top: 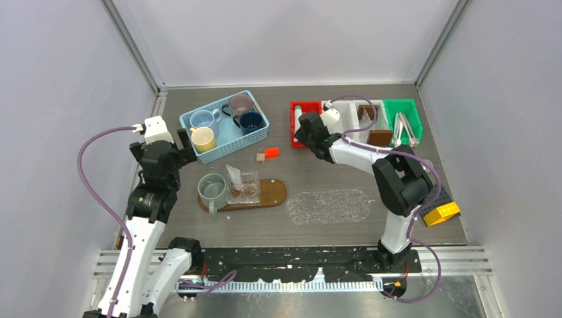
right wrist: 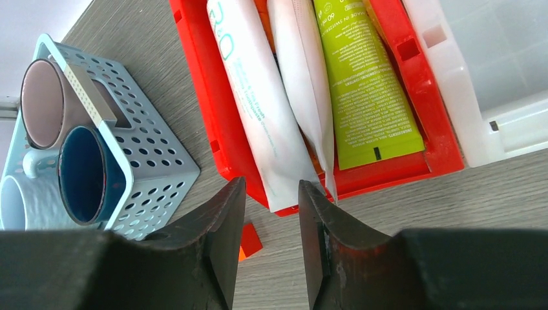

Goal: Prepare toiletry sets of a toothbrush and toothpaste on the tray
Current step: Pick up the toothpaste from the storage box.

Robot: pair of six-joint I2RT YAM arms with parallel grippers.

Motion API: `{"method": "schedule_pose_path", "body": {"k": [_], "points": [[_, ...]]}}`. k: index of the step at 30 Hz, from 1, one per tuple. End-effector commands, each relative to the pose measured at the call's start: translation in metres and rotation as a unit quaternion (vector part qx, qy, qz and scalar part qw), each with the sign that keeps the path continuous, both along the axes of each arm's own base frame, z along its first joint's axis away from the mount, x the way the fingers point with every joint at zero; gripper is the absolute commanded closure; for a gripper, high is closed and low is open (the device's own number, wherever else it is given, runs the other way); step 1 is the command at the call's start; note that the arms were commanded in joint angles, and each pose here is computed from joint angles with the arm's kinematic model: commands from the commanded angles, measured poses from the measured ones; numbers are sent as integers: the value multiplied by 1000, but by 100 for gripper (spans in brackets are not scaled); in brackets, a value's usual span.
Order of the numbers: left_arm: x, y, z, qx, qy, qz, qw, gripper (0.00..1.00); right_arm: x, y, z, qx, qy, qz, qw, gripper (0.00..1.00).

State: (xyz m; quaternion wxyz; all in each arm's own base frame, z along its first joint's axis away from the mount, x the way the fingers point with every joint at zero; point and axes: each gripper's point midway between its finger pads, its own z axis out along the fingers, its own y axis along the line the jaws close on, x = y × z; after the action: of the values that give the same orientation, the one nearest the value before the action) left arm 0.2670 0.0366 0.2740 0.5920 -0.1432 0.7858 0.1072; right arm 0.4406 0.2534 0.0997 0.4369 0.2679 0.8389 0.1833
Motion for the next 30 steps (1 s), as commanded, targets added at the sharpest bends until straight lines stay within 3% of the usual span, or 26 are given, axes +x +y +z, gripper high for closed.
{"method": "schedule_pose_path", "body": {"k": [1,30], "points": [[3,-3,10,-2,-23,-8,1000,1,3,-5,17,23,-24,-23,999,58],[4,-4,8,1,-18,-9,1000,1,7,-1,2,44,-25,-27,998,59]]}}
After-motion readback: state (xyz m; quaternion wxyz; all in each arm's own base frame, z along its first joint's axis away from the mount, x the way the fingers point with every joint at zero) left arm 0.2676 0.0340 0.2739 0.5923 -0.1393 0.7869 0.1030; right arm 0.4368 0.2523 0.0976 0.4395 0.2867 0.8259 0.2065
